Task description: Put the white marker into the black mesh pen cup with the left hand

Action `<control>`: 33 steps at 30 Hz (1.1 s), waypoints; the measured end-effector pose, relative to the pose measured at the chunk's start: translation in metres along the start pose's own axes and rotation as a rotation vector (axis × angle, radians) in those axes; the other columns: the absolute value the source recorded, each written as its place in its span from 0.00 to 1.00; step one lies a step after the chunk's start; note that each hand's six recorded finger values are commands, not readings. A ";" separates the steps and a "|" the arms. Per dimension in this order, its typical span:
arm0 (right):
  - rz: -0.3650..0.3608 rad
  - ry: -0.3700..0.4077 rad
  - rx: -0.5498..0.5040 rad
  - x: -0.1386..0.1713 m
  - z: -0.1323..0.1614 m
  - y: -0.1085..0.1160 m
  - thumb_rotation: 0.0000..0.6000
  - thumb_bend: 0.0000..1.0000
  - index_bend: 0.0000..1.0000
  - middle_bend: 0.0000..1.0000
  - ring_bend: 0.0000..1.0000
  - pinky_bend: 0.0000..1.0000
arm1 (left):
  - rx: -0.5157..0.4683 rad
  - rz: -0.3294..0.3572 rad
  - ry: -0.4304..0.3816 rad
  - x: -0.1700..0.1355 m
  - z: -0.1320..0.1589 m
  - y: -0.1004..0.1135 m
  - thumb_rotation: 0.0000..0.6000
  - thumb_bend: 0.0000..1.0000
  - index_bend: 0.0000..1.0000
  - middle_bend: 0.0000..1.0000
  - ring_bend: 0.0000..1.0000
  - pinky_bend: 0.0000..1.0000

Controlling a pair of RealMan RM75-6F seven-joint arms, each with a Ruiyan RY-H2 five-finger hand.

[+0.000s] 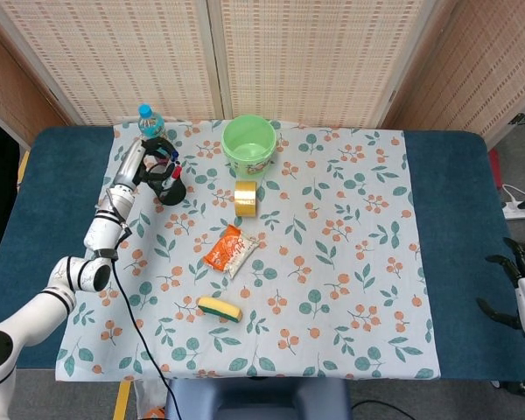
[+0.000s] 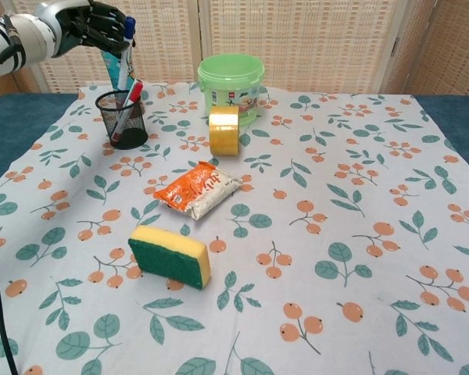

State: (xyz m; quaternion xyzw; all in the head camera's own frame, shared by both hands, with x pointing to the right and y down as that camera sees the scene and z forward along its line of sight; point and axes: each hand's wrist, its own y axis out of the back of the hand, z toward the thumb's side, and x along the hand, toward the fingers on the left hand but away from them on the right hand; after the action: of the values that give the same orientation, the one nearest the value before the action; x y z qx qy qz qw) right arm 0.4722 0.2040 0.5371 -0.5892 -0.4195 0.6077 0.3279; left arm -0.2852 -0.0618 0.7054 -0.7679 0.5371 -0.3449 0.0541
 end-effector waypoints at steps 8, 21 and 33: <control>0.012 -0.005 0.005 -0.003 0.001 -0.004 1.00 0.13 0.29 0.06 0.11 0.00 | 0.041 -0.004 0.054 0.004 -0.028 -0.005 1.00 0.39 0.55 0.56 0.25 0.34; 0.008 -0.010 0.006 -0.002 0.000 -0.003 1.00 0.13 0.29 0.06 0.11 0.00 | 0.116 -0.037 0.077 0.008 -0.035 -0.014 1.00 0.40 0.16 0.03 0.00 0.18; 0.015 0.012 -0.015 -0.001 0.003 -0.003 1.00 0.13 0.29 0.06 0.11 0.00 | 0.291 0.035 -0.039 0.006 -0.016 0.006 1.00 0.40 0.19 0.09 0.01 0.15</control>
State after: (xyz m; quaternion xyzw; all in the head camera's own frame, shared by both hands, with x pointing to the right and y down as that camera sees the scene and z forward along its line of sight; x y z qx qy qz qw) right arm 0.4689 0.2036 0.5400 -0.5985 -0.4177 0.6033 0.3215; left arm -0.2984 -0.0649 0.7172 -0.7489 0.4937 -0.4031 0.1813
